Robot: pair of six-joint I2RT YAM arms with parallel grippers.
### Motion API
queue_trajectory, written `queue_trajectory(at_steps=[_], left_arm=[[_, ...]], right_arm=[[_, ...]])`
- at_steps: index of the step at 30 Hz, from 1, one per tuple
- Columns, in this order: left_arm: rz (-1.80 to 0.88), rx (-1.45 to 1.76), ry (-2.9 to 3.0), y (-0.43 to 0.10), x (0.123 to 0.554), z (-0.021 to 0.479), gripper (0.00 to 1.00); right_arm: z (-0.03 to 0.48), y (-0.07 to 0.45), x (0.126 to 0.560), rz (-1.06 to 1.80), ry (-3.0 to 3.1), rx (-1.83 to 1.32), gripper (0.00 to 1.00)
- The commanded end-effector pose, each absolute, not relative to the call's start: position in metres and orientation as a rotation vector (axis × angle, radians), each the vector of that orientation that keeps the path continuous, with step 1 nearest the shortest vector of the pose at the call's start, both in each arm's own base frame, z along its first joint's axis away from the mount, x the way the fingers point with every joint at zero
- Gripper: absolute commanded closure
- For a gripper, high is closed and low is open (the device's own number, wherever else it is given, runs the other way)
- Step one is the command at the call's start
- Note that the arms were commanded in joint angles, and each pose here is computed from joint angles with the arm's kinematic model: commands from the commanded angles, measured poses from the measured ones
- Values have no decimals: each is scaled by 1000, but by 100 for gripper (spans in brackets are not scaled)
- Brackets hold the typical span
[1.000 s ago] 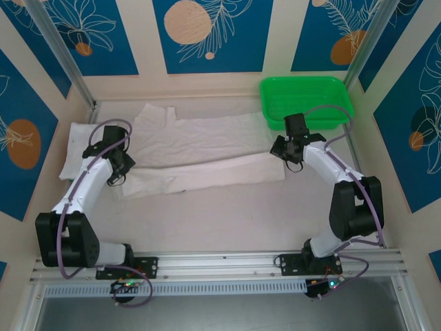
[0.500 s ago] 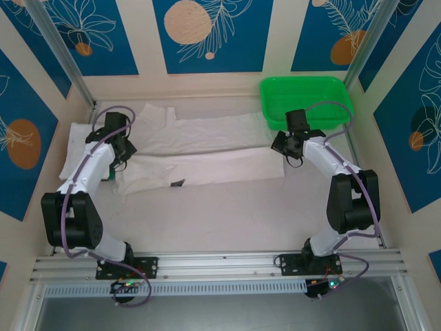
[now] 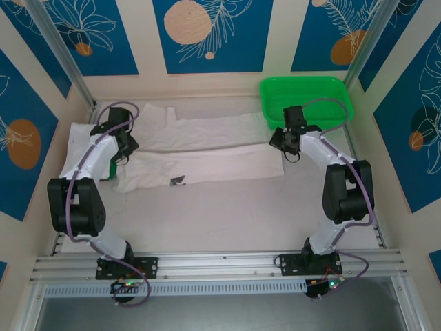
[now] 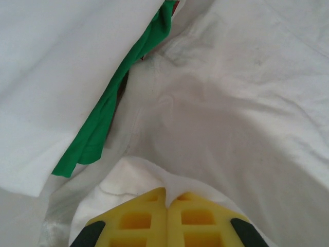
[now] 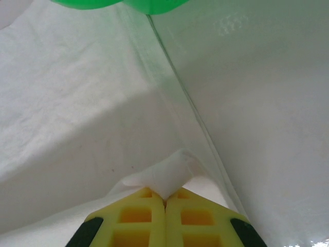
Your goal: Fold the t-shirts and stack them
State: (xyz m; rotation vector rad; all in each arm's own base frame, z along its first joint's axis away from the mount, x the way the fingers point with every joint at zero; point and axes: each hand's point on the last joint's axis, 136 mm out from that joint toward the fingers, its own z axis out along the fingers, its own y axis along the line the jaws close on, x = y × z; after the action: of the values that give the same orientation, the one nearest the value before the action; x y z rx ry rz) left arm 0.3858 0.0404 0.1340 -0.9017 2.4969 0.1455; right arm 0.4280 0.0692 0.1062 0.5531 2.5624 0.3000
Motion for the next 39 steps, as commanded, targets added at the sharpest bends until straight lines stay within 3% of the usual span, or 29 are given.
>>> queue_trajectory(at_steps=[1,22,24,25,27,30,31,35,39], left_arm=[[199,-911,2468,53,391,136,100],[209,-915,2531,52,413,99,99],[225,-921,2528,54,412,98,97],[227,-925,2524,55,412,99,93],[215,-938,2518,55,412,99,71],[178,-941,2498,52,412,106,53],[162,-942,2487,51,413,110,43],[43,-913,2434,35,414,124,13],[-117,-872,2438,3,416,116,5]], right_arm=[[108,68,440,300,2548,539,100],[78,69,451,280,2601,561,100],[77,71,452,294,2604,554,95],[80,74,454,307,2601,538,82],[87,79,456,340,2588,495,57],[103,84,453,351,2545,428,37],[109,85,451,348,2530,403,32],[126,97,434,335,2471,308,26],[118,133,424,431,2495,211,27]])
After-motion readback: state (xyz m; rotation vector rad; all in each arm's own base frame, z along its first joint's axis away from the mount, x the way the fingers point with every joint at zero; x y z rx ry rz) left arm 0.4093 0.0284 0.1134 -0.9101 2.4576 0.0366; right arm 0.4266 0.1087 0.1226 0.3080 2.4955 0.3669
